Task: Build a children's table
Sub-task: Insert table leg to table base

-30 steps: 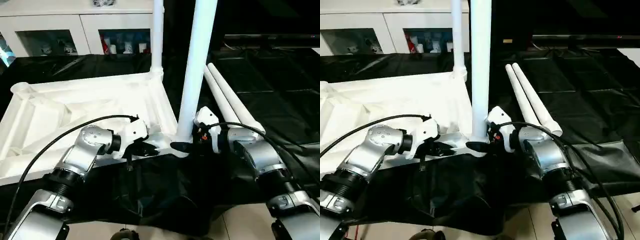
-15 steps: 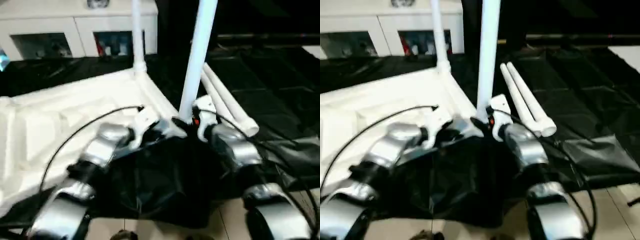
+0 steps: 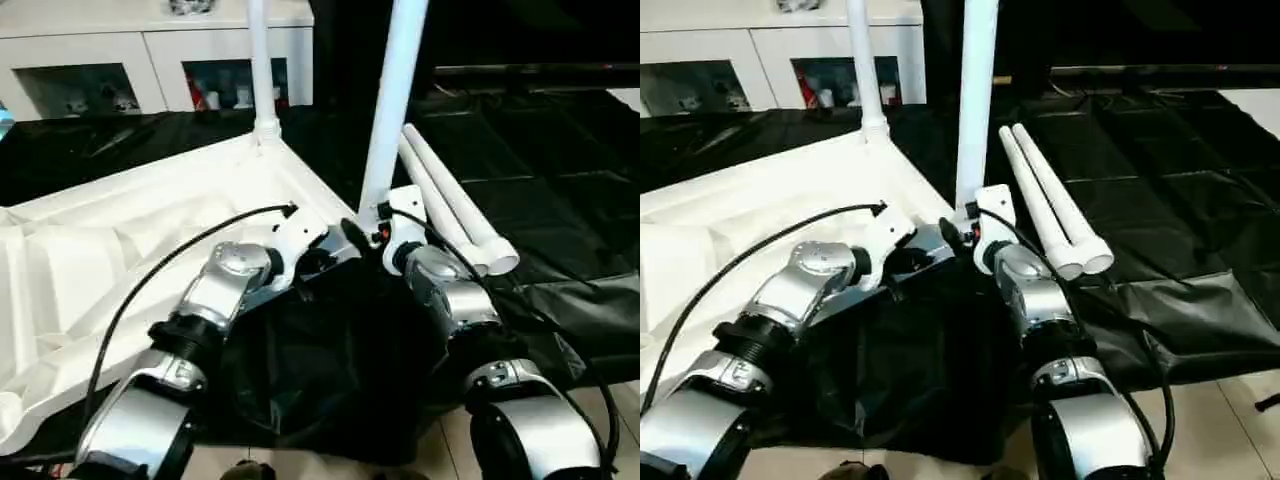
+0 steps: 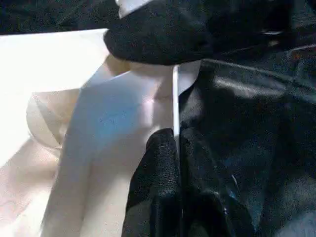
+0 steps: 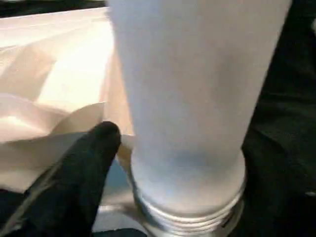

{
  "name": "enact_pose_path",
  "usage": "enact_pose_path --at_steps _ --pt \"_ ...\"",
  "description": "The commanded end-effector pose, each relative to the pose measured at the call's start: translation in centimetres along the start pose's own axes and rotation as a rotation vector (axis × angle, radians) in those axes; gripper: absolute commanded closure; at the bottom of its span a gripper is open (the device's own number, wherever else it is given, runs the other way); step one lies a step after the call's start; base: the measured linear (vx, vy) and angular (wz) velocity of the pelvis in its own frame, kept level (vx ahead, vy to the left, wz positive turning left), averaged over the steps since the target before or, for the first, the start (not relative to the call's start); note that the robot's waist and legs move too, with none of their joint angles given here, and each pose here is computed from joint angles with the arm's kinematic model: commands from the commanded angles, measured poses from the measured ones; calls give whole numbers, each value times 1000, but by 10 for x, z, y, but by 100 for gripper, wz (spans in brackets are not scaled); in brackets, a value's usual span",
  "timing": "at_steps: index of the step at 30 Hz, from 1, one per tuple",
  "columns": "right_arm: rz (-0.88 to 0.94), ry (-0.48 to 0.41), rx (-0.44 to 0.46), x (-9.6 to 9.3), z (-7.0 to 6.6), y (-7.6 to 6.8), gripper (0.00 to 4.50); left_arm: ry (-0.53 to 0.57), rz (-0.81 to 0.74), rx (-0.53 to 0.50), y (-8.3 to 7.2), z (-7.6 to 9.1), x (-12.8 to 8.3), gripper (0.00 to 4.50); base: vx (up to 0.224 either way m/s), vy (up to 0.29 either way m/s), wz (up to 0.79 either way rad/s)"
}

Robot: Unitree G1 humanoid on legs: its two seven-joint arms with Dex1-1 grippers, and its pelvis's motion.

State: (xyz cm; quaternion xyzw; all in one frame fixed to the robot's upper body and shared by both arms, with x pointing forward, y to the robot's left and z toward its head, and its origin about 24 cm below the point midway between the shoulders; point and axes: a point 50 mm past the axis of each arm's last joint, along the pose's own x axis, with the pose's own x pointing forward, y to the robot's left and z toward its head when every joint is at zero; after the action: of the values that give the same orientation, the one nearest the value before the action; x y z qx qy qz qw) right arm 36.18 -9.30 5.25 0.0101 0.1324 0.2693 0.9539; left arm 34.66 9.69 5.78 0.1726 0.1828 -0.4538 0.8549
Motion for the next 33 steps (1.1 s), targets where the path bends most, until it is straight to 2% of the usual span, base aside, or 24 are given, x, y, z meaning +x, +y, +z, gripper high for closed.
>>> enact_pose_path --at_steps 1,4,10,12,18,22,24,29,30,31,33 --pt "177 5 -48 3 3 19 62 -162 -112 94 -14 29 3 450 0 0 0" --pt "299 14 -144 -9 5 11 62 -161 -194 125 -17 22 -6 450 0 0 0" --pt "474 74 -277 -33 3 -2 62 -125 -267 158 -18 10 -17 450 0 0 0" --pt "501 89 -292 -37 3 -5 62 -117 -278 160 -17 8 -20 450 0 0 0" --pt "586 106 -274 -48 5 -8 112 -112 -309 169 -16 4 -27 450 0 0 0" --pt "638 100 -254 -51 5 -3 135 -108 -332 168 -17 2 -30 450 0 0 0" --pt "647 103 -250 -51 4 -2 161 -106 -336 167 -17 2 -30 450 0 0 0" --pt "644 109 -231 -50 -1 3 179 -105 -315 157 -17 1 -28 450 0 0 0" --pt "603 100 -214 -46 -2 4 181 -106 -285 142 -16 3 -25 450 0 0 0" --pt "457 70 -172 -35 -4 2 183 -112 -213 123 -12 6 -19 450 0 0 0" --pt "372 61 -136 -29 -5 0 183 -112 -172 110 -10 9 -15 450 0 0 0"
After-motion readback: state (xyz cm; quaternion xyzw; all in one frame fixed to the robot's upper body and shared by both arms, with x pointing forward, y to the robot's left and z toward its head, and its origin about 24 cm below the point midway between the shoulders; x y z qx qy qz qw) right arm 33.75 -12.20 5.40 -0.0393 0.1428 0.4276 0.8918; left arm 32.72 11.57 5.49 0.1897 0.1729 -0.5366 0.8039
